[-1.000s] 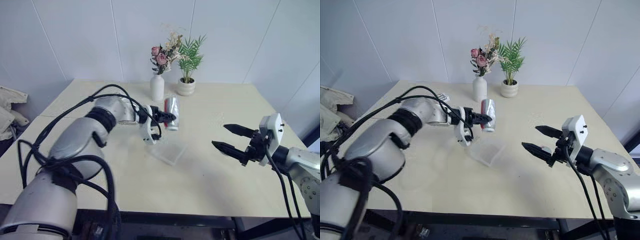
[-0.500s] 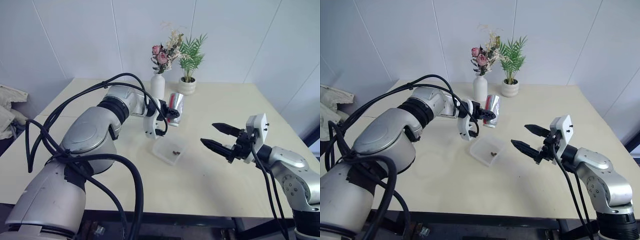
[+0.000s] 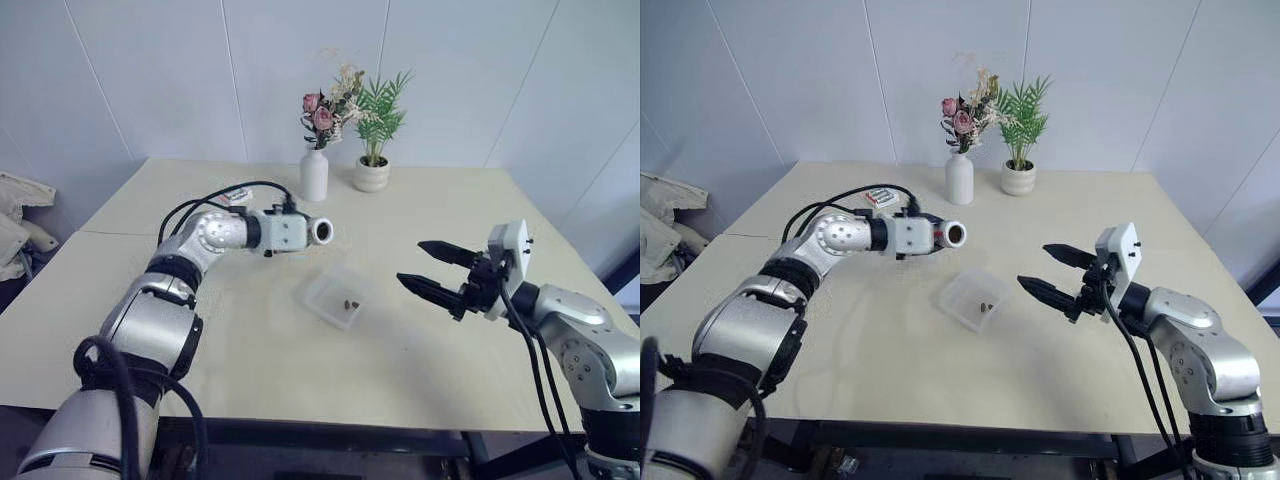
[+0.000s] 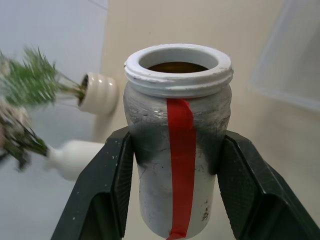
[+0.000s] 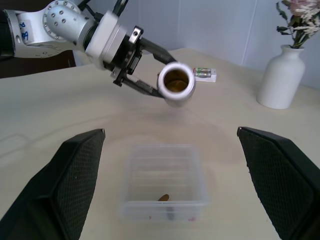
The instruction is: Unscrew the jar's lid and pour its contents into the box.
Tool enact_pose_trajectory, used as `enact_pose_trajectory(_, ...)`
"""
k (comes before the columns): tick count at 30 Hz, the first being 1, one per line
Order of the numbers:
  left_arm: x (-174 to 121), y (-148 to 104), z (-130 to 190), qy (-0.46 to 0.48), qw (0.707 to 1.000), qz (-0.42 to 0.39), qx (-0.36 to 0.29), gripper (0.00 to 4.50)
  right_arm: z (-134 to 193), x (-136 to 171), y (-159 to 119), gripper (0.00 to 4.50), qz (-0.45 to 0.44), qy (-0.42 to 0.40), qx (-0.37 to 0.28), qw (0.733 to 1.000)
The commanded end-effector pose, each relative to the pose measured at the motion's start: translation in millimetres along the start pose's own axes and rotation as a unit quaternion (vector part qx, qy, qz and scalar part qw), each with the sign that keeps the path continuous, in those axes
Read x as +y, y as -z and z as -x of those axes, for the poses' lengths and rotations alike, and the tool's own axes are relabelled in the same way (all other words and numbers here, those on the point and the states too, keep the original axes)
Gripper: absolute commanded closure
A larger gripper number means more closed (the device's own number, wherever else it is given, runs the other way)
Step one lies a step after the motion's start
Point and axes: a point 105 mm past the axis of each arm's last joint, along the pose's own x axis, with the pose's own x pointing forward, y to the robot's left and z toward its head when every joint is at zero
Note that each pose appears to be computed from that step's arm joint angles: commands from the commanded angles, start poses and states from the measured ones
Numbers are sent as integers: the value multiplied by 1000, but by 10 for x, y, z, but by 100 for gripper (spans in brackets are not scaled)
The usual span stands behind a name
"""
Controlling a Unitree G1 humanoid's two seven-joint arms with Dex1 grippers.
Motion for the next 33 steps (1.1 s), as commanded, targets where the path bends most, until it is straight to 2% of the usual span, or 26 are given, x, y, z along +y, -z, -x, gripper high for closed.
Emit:
enact_pose_trajectory(1, 355, -42, 238, -101, 978, 164, -84, 240, -114, 62, -133, 3, 22, -31, -19, 999)
enact_pose_trajectory(4, 499, 162, 460, -184, 933, 287, -111, 240, -211, 115, -176, 3, 31, -51, -26, 998)
enact_pose_trajectory(6, 572, 367, 654, -250, 892, 359, -116, 240, -259, 165, -214, 3, 46, -68, -27, 996)
enact_pose_trajectory(8, 615, 599, 911, -322, 851, 400, -112, 240, -316, 224, -271, 3, 59, -86, -34, 994)
enact_pose_trajectory(10, 581, 818, 1133, -376, 824, 413, -90, 240, -364, 274, -311, 3, 71, -100, -38, 992)
enact_pose_trajectory(13, 468, 946, 1237, -384, 835, 390, -55, 240, -419, 310, -344, 3, 72, -109, -47, 990)
enact_pose_trajectory(17, 316, 1223, 1526, -433, 821, 373, -5, 240, -483, 375, -358, 3, 68, -120, -57, 989)
enact_pose_trajectory(18, 301, 1285, 1608, -454, 805, 382, -4, 240, -489, 378, -353, 3, 67, -120, -58, 989)
enact_pose_trajectory(22, 233, 1374, 1699, -468, 803, 368, 20, 240, -498, 374, -341, 3, 62, -116, -61, 989)
enact_pose_trajectory(25, 129, 1513, 1852, -496, 797, 338, 69, 240, -503, 390, -324, 3, 59, -119, -62, 989)
enact_pose_trajectory(33, -81, 1666, 1834, -501, 776, 375, 83, 240, -504, 415, -314, 3, 56, -124, -61, 989)
